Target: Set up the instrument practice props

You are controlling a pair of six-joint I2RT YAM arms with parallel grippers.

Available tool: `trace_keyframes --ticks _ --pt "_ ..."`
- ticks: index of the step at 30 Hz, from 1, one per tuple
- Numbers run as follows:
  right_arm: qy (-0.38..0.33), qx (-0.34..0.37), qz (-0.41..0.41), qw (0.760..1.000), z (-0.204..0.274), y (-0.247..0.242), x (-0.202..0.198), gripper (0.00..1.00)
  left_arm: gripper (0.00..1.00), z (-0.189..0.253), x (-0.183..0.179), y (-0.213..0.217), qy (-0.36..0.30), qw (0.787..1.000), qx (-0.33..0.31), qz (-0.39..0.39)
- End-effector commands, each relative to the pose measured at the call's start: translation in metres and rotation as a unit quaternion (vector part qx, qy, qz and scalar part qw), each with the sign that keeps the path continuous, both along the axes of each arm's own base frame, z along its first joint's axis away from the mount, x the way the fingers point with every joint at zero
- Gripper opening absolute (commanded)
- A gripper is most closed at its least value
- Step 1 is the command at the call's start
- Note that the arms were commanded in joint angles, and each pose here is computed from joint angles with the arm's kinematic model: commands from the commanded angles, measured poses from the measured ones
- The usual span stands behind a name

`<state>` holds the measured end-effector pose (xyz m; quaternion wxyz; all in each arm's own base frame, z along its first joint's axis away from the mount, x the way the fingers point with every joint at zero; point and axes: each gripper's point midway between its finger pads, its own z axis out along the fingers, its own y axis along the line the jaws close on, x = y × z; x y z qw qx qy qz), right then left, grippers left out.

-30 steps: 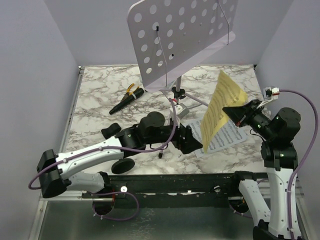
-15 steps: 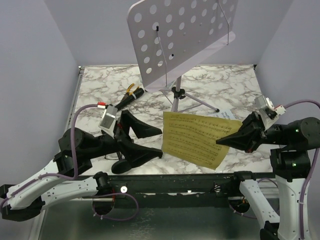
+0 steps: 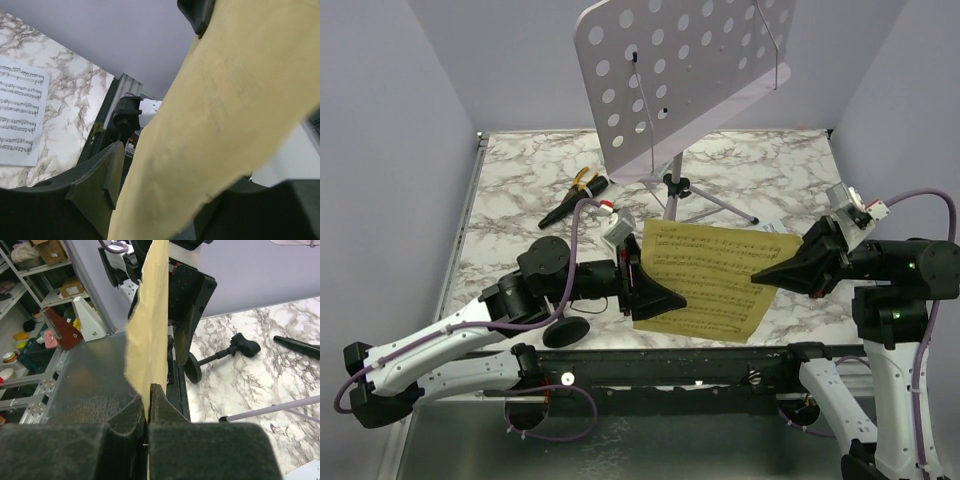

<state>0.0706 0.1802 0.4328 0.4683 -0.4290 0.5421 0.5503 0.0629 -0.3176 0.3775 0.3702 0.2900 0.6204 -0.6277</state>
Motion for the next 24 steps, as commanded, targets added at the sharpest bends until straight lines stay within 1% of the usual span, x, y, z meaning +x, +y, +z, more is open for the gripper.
trace_keyframes --ticks 1,5,6,7,9,11,15,17,19,21,24 --pt "-0.003 0.001 0.000 1.000 -0.002 0.001 0.005 0.00 0.54 0.018 -0.012 0.011 -0.025 0.999 -0.032 -0.019" --pt "0.005 0.003 -0.005 1.000 -0.005 0.001 0.011 0.01 0.54 0.017 -0.006 0.015 -0.030 0.999 -0.034 0.005" --pt "0.006 0.003 -0.006 1.000 -0.005 0.001 0.012 0.01 0.58 0.016 -0.003 0.016 -0.031 0.999 -0.032 0.012" --pt "0.007 0.003 -0.006 1.000 -0.006 0.001 0.013 0.00 0.67 0.015 -0.001 0.017 -0.033 0.999 -0.028 0.021" --pt "0.007 0.003 -0.007 1.000 -0.008 0.001 0.015 0.01 0.79 0.015 0.009 0.022 -0.034 0.998 -0.025 0.054" --pt "0.010 0.002 -0.014 1.000 -0.012 0.001 0.021 0.01 0.84 0.017 0.021 0.030 -0.038 0.995 -0.022 0.094" --pt "0.039 -0.002 -0.027 0.999 -0.026 0.001 0.032 0.01 0.87 0.033 0.042 0.058 -0.058 0.982 -0.015 0.182" --pt "0.056 -0.006 -0.015 0.998 -0.038 0.002 0.035 0.01 0.88 0.044 0.047 0.069 -0.072 0.976 -0.010 0.204" --pt "0.071 -0.010 0.001 0.997 -0.050 0.003 0.033 0.01 0.87 0.049 0.047 0.069 -0.082 0.976 0.010 0.201" --pt "0.085 -0.014 0.025 0.996 -0.060 0.006 0.029 0.00 0.87 0.047 0.047 0.062 -0.085 0.978 0.045 0.186" --pt "0.109 -0.021 0.059 0.992 -0.072 0.012 0.021 0.01 0.85 0.040 0.033 0.042 -0.087 0.985 0.085 0.120"
